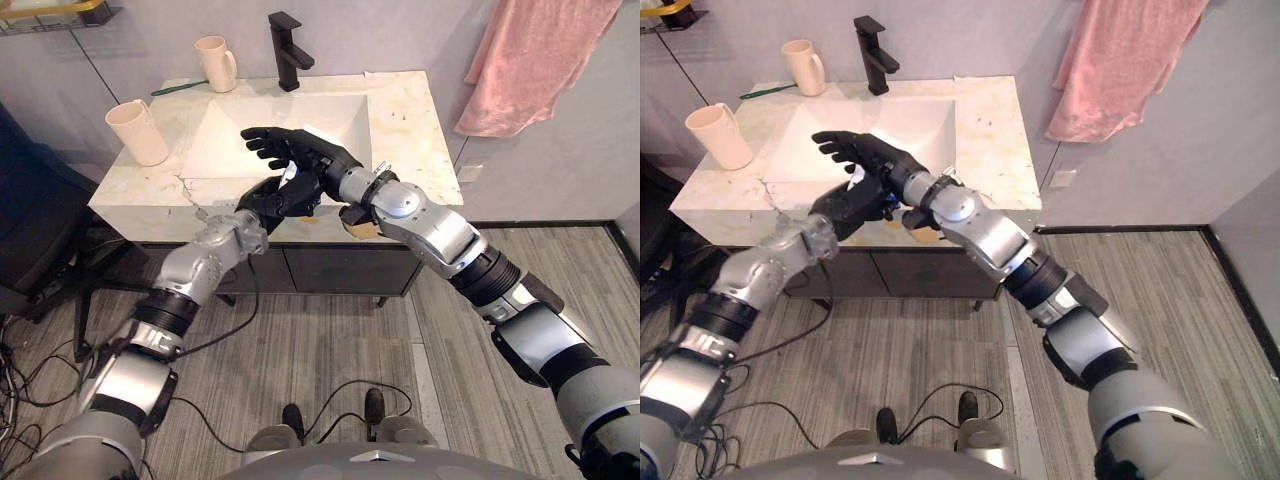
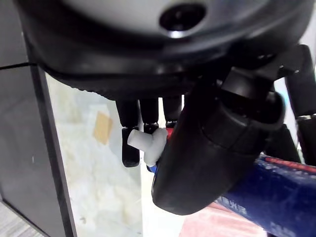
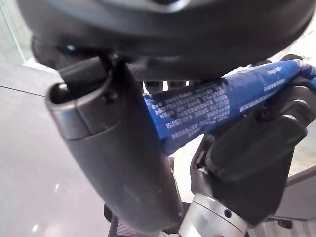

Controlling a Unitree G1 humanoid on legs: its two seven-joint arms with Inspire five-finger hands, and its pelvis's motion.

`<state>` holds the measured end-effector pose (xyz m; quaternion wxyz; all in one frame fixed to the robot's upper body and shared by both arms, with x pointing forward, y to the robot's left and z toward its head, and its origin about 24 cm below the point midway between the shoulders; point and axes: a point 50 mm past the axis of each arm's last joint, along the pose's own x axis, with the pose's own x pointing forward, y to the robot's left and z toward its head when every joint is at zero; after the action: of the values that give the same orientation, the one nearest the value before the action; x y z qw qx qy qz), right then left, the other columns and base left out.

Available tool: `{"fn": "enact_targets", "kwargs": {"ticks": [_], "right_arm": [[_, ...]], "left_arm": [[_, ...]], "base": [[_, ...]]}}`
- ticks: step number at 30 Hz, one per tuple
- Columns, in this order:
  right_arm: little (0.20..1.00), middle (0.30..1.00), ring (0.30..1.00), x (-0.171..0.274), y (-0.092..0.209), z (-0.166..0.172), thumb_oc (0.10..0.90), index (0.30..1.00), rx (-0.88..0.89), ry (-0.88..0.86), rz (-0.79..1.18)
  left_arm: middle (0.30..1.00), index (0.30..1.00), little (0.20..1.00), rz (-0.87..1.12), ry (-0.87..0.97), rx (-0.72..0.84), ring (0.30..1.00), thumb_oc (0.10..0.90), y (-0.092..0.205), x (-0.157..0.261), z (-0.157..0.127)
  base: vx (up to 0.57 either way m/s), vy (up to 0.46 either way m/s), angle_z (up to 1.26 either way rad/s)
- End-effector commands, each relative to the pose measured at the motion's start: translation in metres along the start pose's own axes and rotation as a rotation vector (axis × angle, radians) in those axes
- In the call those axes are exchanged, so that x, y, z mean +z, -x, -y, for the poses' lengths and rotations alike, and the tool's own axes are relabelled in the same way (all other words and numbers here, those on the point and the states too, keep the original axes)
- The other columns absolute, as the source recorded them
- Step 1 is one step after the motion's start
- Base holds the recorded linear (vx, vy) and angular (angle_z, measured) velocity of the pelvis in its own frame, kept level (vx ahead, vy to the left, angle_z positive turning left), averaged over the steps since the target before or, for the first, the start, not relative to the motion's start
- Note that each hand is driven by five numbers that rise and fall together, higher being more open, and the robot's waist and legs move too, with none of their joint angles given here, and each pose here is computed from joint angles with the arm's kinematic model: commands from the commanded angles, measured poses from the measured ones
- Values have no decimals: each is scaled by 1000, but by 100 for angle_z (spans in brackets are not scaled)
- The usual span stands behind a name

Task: Organize the bathroom.

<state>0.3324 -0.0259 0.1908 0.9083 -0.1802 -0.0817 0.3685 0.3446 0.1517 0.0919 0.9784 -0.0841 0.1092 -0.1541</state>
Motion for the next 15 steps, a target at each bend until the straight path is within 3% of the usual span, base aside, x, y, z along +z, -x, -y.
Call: {"fn": "enact_targets", "kwargs": {"ticks": [1,15], "right_arm": [[900,900,900,75,-14,-6,800,900,20,24,348],[900,900,900,76,-11,2,800,900,16,9,352]], "left_arm": [[300,300,300,157,-71,-60,300,400,-11,18,27],[300,300,300,162,-83,-26,300,400,-7,-16,43]], "base": [[-2,-12,-5],[0,-2,-1]]}}
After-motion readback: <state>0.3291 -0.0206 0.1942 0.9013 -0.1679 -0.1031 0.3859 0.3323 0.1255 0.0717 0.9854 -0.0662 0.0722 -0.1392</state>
